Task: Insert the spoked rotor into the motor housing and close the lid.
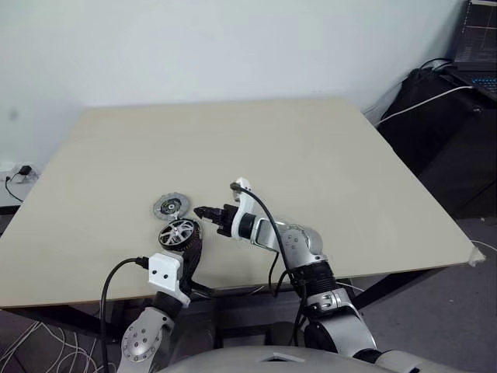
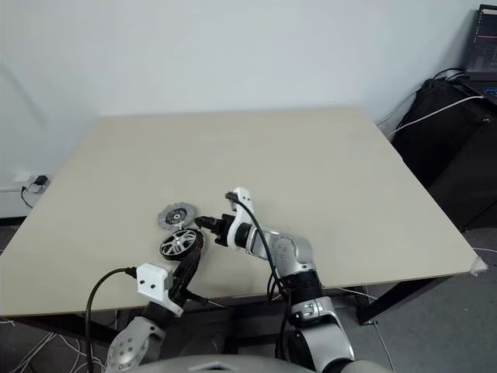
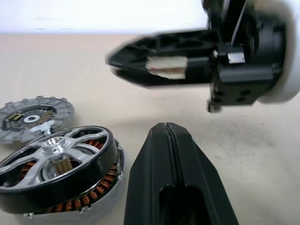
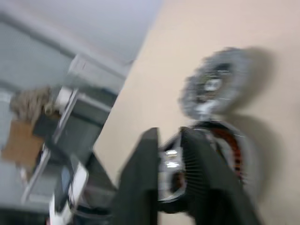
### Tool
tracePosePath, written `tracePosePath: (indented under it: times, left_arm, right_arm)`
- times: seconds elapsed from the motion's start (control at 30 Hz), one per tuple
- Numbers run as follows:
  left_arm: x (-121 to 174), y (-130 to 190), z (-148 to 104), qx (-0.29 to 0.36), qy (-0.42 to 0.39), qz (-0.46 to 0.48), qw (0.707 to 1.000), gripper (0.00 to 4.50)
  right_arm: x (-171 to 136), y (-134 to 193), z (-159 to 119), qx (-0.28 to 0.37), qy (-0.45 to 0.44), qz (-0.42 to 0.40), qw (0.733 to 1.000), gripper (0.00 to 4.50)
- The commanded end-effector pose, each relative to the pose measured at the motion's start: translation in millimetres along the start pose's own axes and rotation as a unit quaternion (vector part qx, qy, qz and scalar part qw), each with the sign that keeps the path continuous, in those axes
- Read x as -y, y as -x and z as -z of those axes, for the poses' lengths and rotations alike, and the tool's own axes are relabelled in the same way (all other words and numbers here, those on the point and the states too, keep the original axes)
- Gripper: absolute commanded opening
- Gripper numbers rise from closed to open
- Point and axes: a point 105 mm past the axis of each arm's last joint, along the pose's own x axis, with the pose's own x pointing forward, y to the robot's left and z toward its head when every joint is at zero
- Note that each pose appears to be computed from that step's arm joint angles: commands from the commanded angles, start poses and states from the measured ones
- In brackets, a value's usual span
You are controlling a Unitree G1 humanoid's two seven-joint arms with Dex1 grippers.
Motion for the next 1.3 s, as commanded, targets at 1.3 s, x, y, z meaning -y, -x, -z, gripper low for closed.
tracePosePath:
  times: [1.3]
  left_arm:
    - [-50, -4, 6, 0.005, -0.054, -0.072, 0.996, 0.00]
  right_arm:
    - [-6, 46, -38, 0.122, 0.069, 0.010, 0.990, 0.02]
